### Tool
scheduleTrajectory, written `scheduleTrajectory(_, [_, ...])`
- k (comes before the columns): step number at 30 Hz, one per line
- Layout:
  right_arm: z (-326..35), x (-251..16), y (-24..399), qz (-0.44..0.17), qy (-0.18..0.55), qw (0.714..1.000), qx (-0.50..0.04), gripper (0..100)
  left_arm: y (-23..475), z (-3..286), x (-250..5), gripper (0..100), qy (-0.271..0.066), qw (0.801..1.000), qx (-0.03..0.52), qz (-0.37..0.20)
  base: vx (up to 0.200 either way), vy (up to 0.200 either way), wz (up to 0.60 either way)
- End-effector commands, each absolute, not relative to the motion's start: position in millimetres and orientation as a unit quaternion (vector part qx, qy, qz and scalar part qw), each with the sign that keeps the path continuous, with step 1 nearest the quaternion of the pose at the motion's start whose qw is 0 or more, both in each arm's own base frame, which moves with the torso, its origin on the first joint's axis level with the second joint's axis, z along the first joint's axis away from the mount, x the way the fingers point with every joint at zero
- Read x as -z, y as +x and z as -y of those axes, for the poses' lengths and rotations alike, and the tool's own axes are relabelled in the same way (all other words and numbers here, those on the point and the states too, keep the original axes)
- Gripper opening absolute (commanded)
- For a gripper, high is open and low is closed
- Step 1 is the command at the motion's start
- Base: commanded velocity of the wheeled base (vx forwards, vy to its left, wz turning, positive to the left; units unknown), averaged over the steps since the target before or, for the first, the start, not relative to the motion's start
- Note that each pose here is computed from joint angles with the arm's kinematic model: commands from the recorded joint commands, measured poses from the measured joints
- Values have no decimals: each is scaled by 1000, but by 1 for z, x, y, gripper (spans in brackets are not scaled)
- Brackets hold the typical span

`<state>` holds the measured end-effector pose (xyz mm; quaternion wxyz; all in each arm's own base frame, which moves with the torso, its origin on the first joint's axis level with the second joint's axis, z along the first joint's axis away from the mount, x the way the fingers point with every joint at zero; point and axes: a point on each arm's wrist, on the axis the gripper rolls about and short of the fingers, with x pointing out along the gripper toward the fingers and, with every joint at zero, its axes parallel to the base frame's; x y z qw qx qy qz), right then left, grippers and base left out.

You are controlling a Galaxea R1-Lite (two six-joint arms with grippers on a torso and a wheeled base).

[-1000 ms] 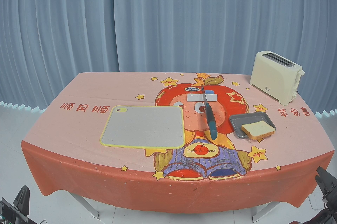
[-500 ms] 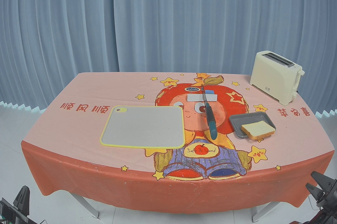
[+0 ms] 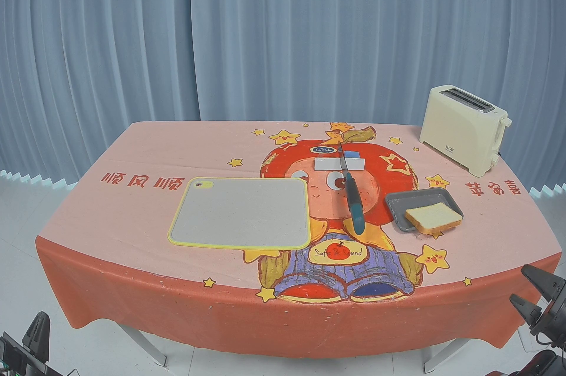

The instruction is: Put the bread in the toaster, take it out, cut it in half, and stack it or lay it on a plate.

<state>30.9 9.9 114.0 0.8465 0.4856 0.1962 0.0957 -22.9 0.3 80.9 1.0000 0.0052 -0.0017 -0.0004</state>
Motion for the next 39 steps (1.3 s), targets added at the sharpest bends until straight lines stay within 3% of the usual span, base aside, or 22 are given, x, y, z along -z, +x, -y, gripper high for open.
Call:
scheduleTrajectory(1, [-13,-113,46,-231,487,839,-74,100,-22,0,-76,0,5,1000,0,-6,0,0,0])
scheduleTrajectory(17, [-18,-117,76,-246,490,834,-64,100,-22,0,-76,0,5,1000,0,-6,0,0,0])
scheduleTrajectory(26, [-24,-118,90,-270,509,815,-60,100,-22,0,-76,0,5,1000,0,-6,0,0,0])
scheduleTrajectory(34, [-30,-121,97,-289,553,775,-95,100,-22,0,-76,0,5,1000,0,-7,0,0,0])
scheduleTrajectory(39, [-32,-119,108,-306,552,771,-82,100,-22,0,-76,0,5,1000,0,-6,0,0,0])
